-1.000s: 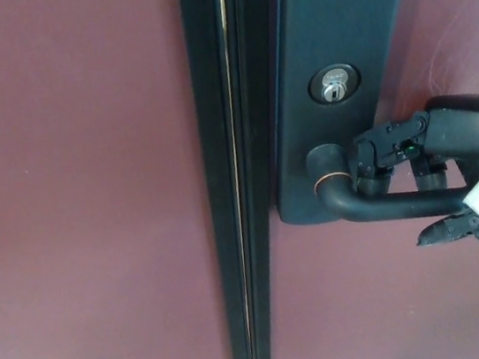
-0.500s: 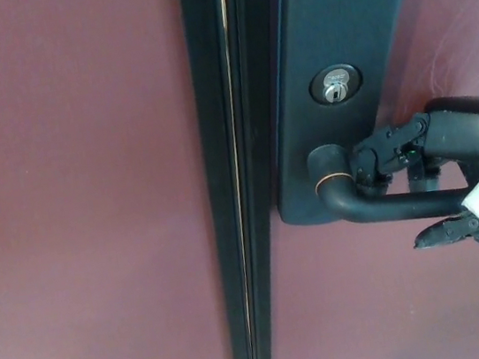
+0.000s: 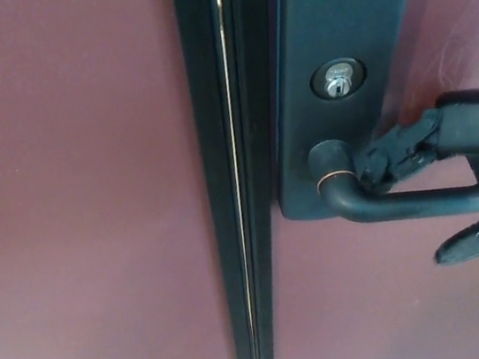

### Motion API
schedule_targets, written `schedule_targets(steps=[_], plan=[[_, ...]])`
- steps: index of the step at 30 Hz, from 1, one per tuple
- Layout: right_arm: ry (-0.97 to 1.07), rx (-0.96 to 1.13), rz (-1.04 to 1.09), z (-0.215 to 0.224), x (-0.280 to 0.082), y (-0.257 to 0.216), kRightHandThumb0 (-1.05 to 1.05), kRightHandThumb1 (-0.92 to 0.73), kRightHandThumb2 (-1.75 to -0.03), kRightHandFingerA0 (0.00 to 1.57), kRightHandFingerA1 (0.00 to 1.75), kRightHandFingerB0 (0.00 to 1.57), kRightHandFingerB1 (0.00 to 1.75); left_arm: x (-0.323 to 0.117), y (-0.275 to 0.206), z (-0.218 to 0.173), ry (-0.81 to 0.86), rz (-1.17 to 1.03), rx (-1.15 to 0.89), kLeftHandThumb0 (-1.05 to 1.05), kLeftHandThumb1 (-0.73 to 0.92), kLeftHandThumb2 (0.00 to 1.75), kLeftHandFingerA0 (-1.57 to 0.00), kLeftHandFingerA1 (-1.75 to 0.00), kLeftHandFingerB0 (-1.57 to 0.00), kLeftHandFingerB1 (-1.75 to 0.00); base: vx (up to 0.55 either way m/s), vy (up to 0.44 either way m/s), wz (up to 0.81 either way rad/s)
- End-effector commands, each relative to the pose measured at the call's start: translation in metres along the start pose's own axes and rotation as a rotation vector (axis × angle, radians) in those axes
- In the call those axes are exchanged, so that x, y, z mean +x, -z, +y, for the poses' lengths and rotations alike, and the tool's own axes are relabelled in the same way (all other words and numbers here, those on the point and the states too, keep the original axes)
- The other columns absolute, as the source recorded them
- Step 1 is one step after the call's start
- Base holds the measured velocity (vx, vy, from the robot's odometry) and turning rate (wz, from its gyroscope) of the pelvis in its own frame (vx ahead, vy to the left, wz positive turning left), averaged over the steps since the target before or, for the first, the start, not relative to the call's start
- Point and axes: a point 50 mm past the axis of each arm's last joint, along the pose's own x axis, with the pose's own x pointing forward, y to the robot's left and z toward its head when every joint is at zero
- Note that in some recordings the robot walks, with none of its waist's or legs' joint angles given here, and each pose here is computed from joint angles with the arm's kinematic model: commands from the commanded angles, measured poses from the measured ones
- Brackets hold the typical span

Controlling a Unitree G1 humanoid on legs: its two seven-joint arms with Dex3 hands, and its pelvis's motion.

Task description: The robot walks towards the door handle and put its right hand on it and twist the handle

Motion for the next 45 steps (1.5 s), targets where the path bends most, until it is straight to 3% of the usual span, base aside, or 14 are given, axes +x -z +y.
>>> schedule_targets(steps=[1, 16, 17, 21, 25, 26, 27, 29, 30, 35, 36, 45], plan=[[0.018, 0.083, 0.085, -0.025, -0.025, 0.005, -0.74, -0.45, -0.8, 0.04, 0.25, 0.12, 0.32, -0.002, 0.004, 0.002, 0.002, 0.011, 0.007, -0.37, 0.6, 0.58, -0.65, -0.45, -0.47, -0.38, 0.0, 0.0, 0.0], [0.073, 0.042, 0.101, -0.055, -0.065, 0.002, -0.78, -0.46, -0.81, 0.05, 0.29, 0.11, 0.33, -0.003, 0.009, 0.001, 0.004, 0.023, 0.019, -0.38, 0.61, 0.58, -0.64, -0.45, -0.47, -0.38, 0.0, 0.0, 0.0], [0.087, 0.031, 0.116, -0.055, -0.071, 0.003, -0.77, -0.54, -0.58, 0.03, 0.23, 0.15, 0.26, -0.003, 0.009, 0.0, 0.003, 0.025, 0.015, -0.38, 0.6, 0.58, -0.64, -0.45, -0.47, -0.38, 0.0, 0.0, 0.0], [0.114, 0.037, 0.139, -0.061, -0.09, 0.007, -0.78, -0.55, -0.58, 0.0, 0.23, 0.15, 0.26, -0.002, 0.008, -0.001, 0.008, 0.02, 0.004, -0.38, 0.6, 0.58, -0.64, -0.45, -0.47, -0.38, 0.0, 0.0, 0.0], [0.164, 0.052, 0.145, -0.065, -0.121, 0.009, -0.77, -0.55, -0.57, 0.0, 0.23, 0.15, 0.26, -0.001, 0.005, 0.001, 0.004, 0.014, 0.006, -0.38, 0.6, 0.58, -0.64, -0.45, -0.47, -0.38, 0.0, 0.0, 0.0], [0.179, 0.057, 0.143, -0.064, -0.133, 0.008, -0.88, -0.5, -0.57, 0.0, 0.27, 0.19, 0.28, -0.002, 0.005, 0.001, 0.006, 0.012, 0.006, -0.38, 0.61, 0.58, -0.63, -0.45, -0.46, -0.38, 0.0, 0.0, 0.0], [0.194, 0.062, 0.138, -0.06, -0.15, 0.006, -0.77, -0.54, -0.58, 0.01, 0.23, 0.17, 0.27, -0.002, 0.004, 0.002, 0.0, 0.012, 0.004, -0.38, 0.6, 0.58, -0.64, -0.45, -0.47, -0.38, 0.0, 0.0, 0.0], [0.207, 0.077, 0.131, -0.054, -0.166, 0.004, -0.77, -0.54, -0.58, 0.02, 0.23, 0.17, 0.27, -0.002, 0.006, 0.002, -0.003, 0.016, -0.003, -0.38, 0.6, 0.58, -0.64, -0.45, -0.47, -0.38, 0.0, 0.0, 0.0], [0.234, 0.118, 0.096, -0.043, -0.185, 0.007, -0.76, -0.46, -0.82, 0.04, 0.22, 0.14, 0.37, -0.002, 0.006, 0.002, -0.003, 0.014, 0.001, -0.38, 0.6, 0.58, -0.64, -0.45, -0.47, -0.38, 0.0, 0.0, 0.0], [0.255, 0.238, 0.087, -0.003, -0.215, 0.022, -0.74, -0.44, -0.78, 0.05, 0.3, 0.15, 0.38, -0.002, 0.009, 0.0, 0.002, 0.027, -0.001, -0.38, 0.6, 0.58, -0.64, -0.45, -0.47, -0.38, 0.0, 0.0, 0.0], [0.253, 0.266, 0.089, 0.005, -0.217, 0.026, -0.35, -0.22, -0.86, 0.02, 0.51, 0.01, 0.46, -0.002, 0.009, -0.001, 0.002, 0.027, -0.004, -0.38, 0.6, 0.58, -0.64, -0.45, -0.47, -0.38, 0.0, 0.0, 0.0], [0.291, 0.782, 0.201, 0.128, -0.221, 0.096, -0.34, -0.27, -0.87, 0.02, 0.5, 0.0, 0.45, -0.001, 0.005, -0.003, -0.004, 0.011, -0.017, -0.38, 0.6, 0.58, -0.64, -0.45, -0.47, -0.38, 0.0, 0.0, 0.0]])
